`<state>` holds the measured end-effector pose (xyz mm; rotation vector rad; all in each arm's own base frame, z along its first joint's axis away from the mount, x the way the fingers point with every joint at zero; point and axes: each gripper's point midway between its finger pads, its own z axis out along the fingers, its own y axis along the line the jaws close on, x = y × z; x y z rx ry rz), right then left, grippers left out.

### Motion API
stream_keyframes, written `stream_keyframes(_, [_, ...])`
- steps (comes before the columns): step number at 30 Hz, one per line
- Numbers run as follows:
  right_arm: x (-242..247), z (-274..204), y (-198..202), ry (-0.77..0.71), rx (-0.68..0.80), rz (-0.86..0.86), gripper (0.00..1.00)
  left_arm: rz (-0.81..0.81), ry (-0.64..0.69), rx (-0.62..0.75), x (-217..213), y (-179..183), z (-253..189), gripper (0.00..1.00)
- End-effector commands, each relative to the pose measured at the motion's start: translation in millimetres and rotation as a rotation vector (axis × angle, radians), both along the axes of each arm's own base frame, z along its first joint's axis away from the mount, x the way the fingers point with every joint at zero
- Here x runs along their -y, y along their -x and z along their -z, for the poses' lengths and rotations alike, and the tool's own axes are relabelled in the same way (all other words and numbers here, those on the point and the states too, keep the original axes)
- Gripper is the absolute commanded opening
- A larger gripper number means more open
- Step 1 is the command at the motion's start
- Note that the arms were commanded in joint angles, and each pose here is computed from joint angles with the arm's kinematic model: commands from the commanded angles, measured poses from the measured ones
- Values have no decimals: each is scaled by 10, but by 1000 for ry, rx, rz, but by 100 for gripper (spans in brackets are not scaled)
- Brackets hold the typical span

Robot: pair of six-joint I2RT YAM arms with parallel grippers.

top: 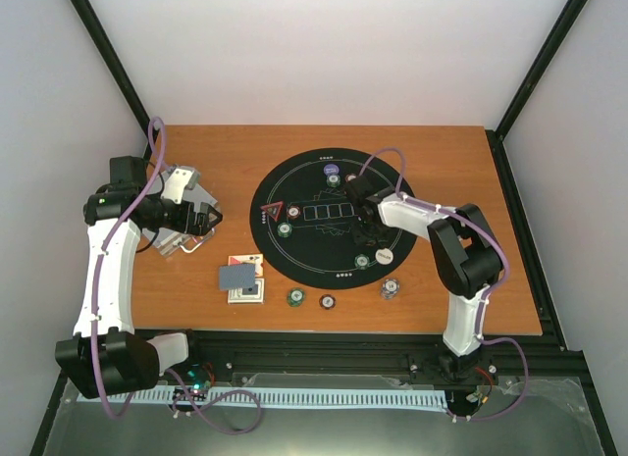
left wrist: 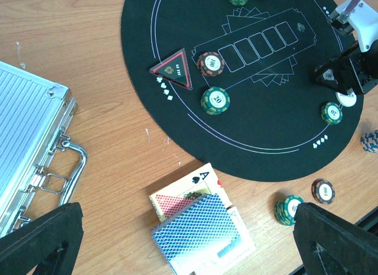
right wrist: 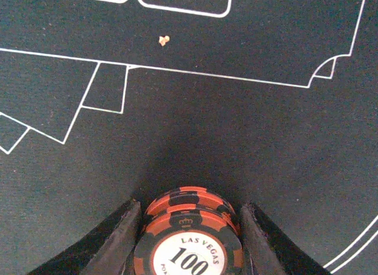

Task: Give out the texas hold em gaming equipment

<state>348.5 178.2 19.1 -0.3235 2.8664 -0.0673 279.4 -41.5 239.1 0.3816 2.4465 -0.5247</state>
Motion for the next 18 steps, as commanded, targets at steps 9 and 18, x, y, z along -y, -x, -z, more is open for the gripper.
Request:
stream_keyframes(9, [100, -25, 135, 10, -21, -2, 42, 7, -7, 24, -10, 5, -96, 100])
stream_keyframes(18, [114, 8, 192, 6, -33, -4, 44, 7, -4, 17, -8, 8, -61, 100])
